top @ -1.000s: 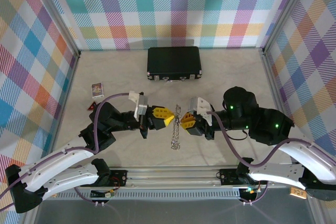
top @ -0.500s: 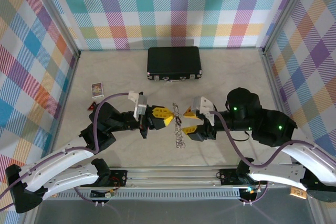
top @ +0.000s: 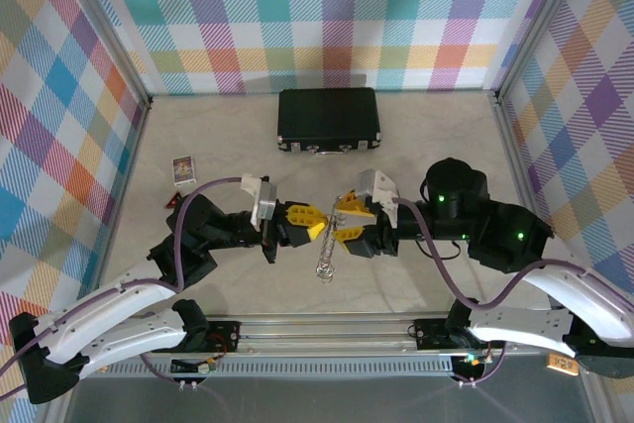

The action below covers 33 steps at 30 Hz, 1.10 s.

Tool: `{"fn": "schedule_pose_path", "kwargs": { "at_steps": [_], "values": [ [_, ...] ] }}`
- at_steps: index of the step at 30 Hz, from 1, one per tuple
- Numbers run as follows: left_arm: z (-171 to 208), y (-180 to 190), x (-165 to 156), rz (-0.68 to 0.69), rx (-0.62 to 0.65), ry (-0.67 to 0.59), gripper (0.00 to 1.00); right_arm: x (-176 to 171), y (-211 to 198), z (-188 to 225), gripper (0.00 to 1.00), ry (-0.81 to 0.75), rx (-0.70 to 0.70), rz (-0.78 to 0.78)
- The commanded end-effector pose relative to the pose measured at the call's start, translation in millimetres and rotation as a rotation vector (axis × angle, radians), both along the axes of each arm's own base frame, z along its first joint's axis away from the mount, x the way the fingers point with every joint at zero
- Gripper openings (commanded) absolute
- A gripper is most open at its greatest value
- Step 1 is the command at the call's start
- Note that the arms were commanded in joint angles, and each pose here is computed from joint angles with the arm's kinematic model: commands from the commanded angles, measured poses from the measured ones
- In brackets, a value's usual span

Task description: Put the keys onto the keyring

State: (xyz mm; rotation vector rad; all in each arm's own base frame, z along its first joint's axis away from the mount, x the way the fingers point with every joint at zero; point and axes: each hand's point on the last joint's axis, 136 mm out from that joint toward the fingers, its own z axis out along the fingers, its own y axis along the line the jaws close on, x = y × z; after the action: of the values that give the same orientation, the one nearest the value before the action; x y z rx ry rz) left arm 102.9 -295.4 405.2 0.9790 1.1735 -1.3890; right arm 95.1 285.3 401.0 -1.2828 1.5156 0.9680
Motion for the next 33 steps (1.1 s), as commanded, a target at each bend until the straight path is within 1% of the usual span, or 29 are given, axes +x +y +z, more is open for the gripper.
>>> {"fn": "schedule_pose_path", "kwargs": {
  "at_steps": [1, 6, 8, 10, 15, 18, 21, 22, 24, 25, 26, 28, 31, 33],
  "values": [
    [7, 5, -8, -0.017, -0.03, -0.045, 0.0, -5, 4, 22, 0.45, -0.007, 0.072, 0.028],
    [6, 5, -9, -0.021, -0.028, -0.044, 0.0, -6, 6, 23, 0.32, -0.009, 0.082, 0.04],
    [7, 6, -9, -0.023, -0.03, -0.046, 0.0, -6, 7, 22, 0.25, -0.005, 0.077, 0.043],
    [7, 6, -10, -0.022, -0.03, -0.045, 0.0, -6, 10, 19, 0.15, 0.003, 0.066, 0.05],
    [7, 6, -9, -0.02, -0.027, -0.039, 0.0, -5, 10, 13, 0.01, 0.013, 0.04, 0.046],
    [5, 4, -6, -0.01, -0.014, -0.03, 0.0, -4, 7, 12, 0.0, -0.001, 0.029, 0.036],
    [-1, 6, 1, 0.048, 0.034, -0.026, 0.0, -6, 5, 11, 0.0, -0.018, 0.011, 0.049],
    [-6, 7, 5, 0.072, 0.072, -0.03, 0.05, -7, 5, 9, 0.0, -0.022, -0.004, 0.058],
    [-16, 7, 7, 0.091, 0.158, -0.041, 0.21, -9, 4, 5, 0.0, -0.03, -0.037, 0.075],
    [-20, 8, 8, 0.098, 0.203, -0.049, 0.25, -10, 3, 4, 0.0, -0.032, -0.056, 0.085],
    [-21, 9, 8, 0.106, 0.231, -0.062, 0.27, -12, 3, 3, 0.0, -0.036, -0.073, 0.101],
    [-30, 10, 9, 0.108, 0.31, -0.077, 0.28, -16, 3, 1, 0.0, -0.036, -0.111, 0.134],
    [-41, 9, 5, 0.071, 0.407, -0.075, 0.25, -17, 3, 1, 0.0, -0.048, -0.153, 0.157],
    [-42, 8, 1, 0.04, 0.429, -0.074, 0.24, -17, 4, 1, 0.0, -0.054, -0.173, 0.168]
  ]
}}
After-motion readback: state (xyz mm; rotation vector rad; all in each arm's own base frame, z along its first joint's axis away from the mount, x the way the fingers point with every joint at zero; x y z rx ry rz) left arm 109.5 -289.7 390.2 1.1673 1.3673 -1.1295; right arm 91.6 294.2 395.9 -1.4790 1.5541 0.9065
